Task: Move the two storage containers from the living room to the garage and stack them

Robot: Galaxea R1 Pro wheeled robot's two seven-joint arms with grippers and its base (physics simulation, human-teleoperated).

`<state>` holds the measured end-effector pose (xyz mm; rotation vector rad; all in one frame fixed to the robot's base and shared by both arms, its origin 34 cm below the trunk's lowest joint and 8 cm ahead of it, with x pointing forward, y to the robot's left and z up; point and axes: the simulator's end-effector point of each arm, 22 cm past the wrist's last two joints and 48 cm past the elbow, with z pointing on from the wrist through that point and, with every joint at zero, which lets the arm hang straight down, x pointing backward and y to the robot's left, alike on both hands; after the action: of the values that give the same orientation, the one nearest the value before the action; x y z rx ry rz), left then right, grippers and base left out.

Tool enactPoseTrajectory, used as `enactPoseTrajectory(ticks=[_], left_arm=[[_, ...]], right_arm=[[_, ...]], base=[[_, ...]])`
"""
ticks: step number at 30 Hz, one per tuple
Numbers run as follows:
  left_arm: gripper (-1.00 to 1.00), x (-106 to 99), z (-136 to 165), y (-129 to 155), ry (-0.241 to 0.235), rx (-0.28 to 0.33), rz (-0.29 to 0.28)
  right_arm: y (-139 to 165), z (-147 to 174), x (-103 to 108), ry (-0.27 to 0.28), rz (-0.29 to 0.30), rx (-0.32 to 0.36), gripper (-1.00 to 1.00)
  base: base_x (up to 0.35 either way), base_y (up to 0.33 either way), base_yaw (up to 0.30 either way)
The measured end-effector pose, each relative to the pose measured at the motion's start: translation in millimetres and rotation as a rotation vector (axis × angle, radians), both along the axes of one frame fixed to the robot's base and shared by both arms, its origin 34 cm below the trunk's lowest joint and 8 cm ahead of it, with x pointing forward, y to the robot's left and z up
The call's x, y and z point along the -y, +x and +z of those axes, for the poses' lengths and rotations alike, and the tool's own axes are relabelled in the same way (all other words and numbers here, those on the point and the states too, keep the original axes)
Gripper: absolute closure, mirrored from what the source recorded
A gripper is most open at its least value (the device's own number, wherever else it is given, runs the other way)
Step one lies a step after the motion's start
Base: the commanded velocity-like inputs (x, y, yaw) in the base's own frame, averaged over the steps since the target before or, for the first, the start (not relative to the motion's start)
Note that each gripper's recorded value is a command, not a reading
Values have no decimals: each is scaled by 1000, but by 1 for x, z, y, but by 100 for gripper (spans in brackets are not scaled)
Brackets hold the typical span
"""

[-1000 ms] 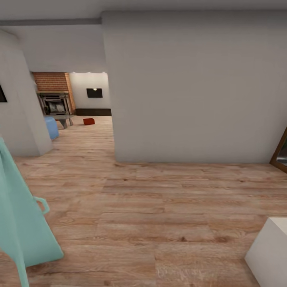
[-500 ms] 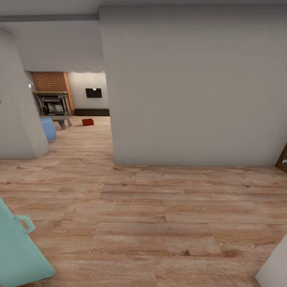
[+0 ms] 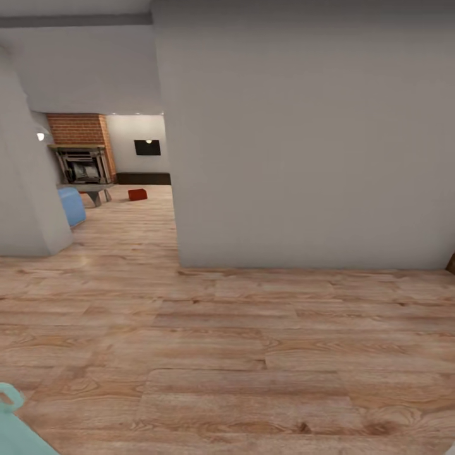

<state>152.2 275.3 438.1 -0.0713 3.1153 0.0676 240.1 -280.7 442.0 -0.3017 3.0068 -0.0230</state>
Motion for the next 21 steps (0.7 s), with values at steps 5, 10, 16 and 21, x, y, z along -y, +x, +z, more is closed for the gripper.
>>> enactPoseTrajectory(ticks=[5, 10, 16, 21], left_arm=[[-100, 0, 0, 0, 0, 0, 0], [-100, 0, 0, 0, 0, 0, 0], [-100, 0, 0, 0, 0, 0, 0], [-100, 0, 0, 0, 0, 0, 0]], right_arm=[[0, 0, 0, 0, -1, 0, -100], [0, 0, 0, 0, -1, 0, -100], [0, 0, 0, -1, 5, -1, -100], [0, 0, 0, -1, 6, -1, -100]], base=[[320, 0, 0], [320, 0, 0], [320, 0, 22], [320, 0, 82]])
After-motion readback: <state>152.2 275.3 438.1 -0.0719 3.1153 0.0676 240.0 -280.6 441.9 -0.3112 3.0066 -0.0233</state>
